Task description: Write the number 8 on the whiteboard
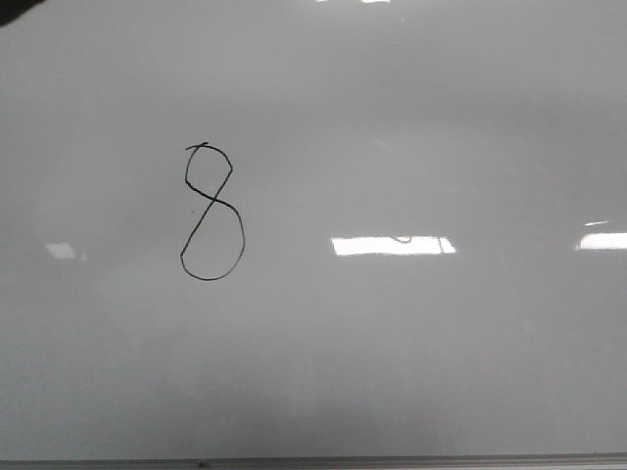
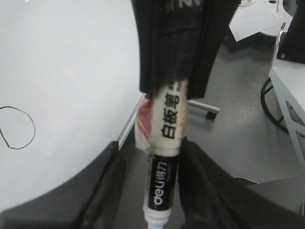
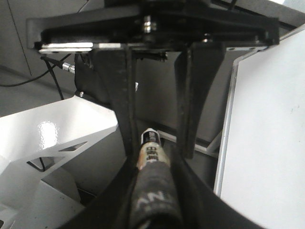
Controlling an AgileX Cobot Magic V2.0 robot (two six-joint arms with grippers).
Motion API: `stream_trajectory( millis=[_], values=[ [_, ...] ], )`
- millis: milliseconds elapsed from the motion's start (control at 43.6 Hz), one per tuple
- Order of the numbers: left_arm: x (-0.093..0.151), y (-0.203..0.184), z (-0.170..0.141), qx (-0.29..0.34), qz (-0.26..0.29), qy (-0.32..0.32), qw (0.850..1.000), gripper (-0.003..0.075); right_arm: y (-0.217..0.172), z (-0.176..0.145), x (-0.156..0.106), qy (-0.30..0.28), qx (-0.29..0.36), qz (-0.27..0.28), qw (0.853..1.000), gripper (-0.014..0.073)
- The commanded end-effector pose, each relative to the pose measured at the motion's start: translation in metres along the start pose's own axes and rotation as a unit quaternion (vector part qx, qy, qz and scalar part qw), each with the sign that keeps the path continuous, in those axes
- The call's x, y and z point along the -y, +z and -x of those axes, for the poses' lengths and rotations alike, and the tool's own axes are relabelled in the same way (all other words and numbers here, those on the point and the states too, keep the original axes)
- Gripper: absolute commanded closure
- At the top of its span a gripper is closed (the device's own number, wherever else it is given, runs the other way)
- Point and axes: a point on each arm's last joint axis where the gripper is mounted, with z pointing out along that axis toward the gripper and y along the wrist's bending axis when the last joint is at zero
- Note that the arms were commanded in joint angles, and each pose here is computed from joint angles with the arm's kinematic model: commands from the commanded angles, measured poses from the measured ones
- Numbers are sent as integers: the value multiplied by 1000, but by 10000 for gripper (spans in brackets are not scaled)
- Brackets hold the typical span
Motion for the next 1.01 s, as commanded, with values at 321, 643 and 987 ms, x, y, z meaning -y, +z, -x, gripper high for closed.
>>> stream_trajectory(
  millis=[321, 643, 987],
  values=[
    [-1, -4, 14, 34, 3, -4, 999, 720, -13, 22, 1, 6, 52, -29, 998, 634],
    [-2, -4, 14, 35, 4, -16, 999, 741, -23, 27, 11, 114, 75, -90, 987, 46],
    [-42, 9, 3, -27, 163, -204, 965, 741, -99, 19, -8, 167, 103, -195, 961, 36]
  ],
)
